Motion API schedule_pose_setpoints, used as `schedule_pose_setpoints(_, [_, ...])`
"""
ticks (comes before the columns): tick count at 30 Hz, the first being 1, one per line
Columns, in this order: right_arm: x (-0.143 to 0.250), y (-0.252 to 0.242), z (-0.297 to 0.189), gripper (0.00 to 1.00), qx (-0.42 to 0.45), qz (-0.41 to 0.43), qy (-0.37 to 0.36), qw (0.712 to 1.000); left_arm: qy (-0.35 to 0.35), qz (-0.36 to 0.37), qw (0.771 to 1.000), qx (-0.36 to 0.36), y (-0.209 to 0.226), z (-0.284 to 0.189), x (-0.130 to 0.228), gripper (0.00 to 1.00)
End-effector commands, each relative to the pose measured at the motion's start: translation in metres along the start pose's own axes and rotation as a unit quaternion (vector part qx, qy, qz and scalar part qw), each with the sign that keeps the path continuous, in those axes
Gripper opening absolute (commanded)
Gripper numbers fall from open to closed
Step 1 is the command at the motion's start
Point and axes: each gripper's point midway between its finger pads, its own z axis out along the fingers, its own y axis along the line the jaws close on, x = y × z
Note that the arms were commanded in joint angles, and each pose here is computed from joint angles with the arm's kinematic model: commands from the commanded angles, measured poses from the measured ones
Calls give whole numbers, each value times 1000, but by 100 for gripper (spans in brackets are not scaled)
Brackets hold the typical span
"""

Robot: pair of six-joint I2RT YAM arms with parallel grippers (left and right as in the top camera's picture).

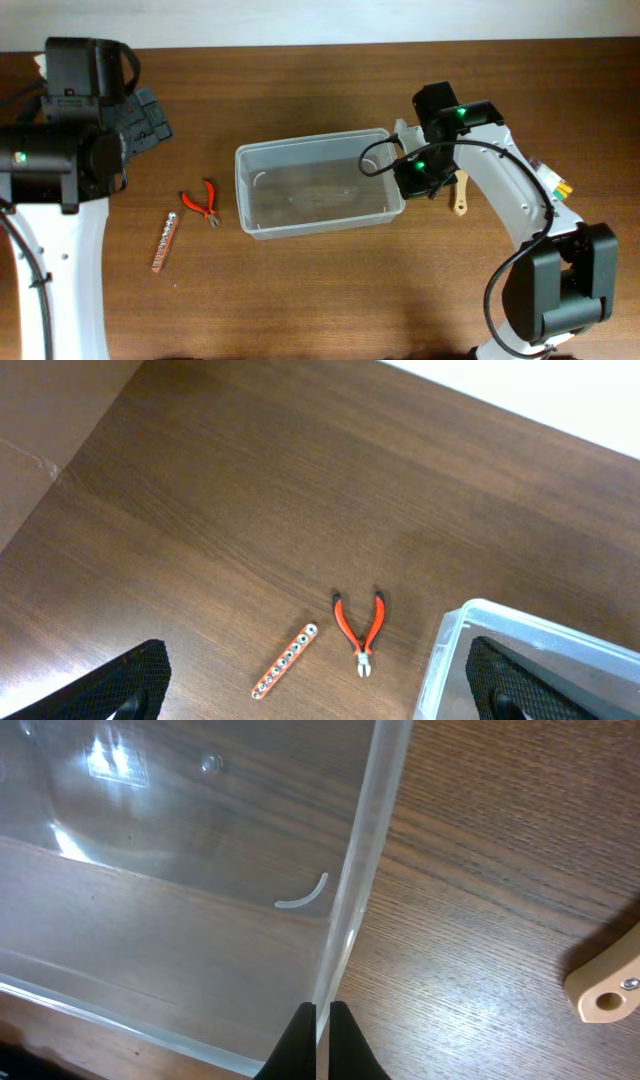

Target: Pack container

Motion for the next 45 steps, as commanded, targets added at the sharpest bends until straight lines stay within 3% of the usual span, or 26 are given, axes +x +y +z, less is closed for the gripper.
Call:
schedule_pose_setpoints(1, [-7,5,-5,4,3,-9,-7,1000,9,4,1000,-1,-1,5,2,96])
schedule_pose_setpoints(14, [-10,41,-8,4,0,-110,-15,994,8,3,1000,-1,-1,5,1,97])
schedule_pose_setpoints(27, [22,41,-9,4,-4,-86,49,995,8,3,1000,-1,-1,5,1,97])
schedule_pose_setpoints(37, [-2,41,-6,4,-1,-96,3,995,8,3,1000,-1,-1,5,1,97])
schedule_pose_setpoints(45, [5,35,13,4,3,-90,23,996,12,5,1000,-3,0,5,3,96])
